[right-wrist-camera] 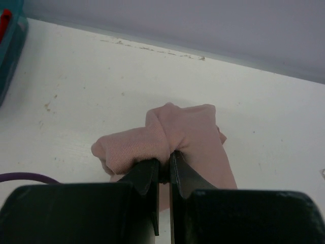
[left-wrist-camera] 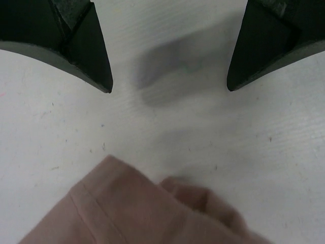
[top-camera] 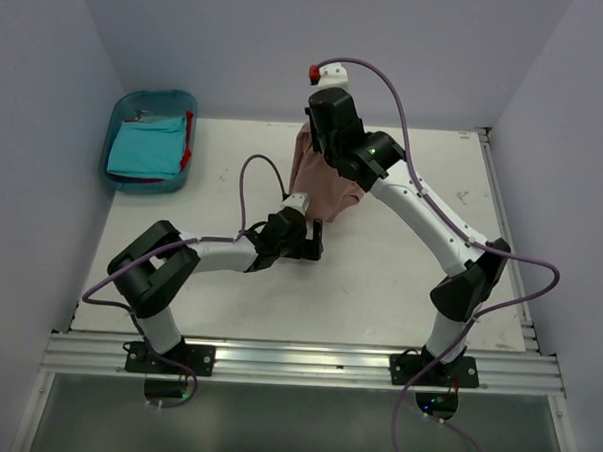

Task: Fold and stack the t-shirts
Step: Flatten out the tshirt

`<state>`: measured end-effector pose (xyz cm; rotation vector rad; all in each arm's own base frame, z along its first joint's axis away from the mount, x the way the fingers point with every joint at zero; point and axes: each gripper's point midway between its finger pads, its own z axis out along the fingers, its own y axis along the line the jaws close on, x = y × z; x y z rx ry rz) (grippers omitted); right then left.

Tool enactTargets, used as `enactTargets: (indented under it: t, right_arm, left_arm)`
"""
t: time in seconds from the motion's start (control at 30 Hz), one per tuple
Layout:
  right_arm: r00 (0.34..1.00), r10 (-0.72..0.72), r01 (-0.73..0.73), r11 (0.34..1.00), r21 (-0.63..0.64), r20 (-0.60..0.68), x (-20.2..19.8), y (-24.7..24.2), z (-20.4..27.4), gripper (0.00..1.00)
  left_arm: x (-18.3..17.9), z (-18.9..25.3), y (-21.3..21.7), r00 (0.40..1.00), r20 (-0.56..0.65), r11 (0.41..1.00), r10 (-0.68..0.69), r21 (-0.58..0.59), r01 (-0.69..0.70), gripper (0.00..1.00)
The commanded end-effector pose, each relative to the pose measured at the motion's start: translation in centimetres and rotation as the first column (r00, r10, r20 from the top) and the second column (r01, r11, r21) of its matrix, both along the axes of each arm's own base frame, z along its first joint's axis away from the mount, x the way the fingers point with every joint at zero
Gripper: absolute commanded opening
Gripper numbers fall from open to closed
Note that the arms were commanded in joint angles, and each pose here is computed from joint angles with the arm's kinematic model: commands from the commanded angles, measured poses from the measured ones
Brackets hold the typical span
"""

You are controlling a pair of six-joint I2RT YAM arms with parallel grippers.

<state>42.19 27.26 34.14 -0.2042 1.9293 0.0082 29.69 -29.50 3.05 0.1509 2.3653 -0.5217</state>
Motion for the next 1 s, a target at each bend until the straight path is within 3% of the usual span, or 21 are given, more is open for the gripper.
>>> enactTargets:
  t: [0.0,0.43,0.53,0.77,0.97]
  right_arm:
    - [0.998,0.05,-0.052,0.996,0.066,0.033,-1.2,0.1,4.2,0.0]
    - [0.994,0.104,-0.106,0.992,0.071,0.03,-3.5,-1.1,7.0,0.0]
    - [0.993,0.108,-0.111,0.991,0.077,0.037,-3.9,-1.4,7.7,0.0]
    - [0.991,0.126,-0.129,0.987,0.093,0.033,-5.0,-1.8,8.4,0.0]
    - [0.99,0.139,-0.139,0.986,0.097,0.009,-5.9,-2.2,8.3,0.0]
  left_arm:
    - [2.7,-1.0,0.5,0.993,0.093,0.995,0.068,0.071,-0.074,0.99]
    - [7.0,0.2,2.7,0.939,0.268,0.95,0.214,0.168,-0.265,1.0]
    - [7.4,0.4,3.1,0.929,0.295,0.941,0.224,0.182,-0.285,0.96]
    - [8.2,0.2,3.1,0.914,0.344,0.94,0.215,0.181,-0.289,0.75]
    - [9.0,2.1,3.0,0.885,0.406,0.94,0.228,0.144,-0.308,0.7]
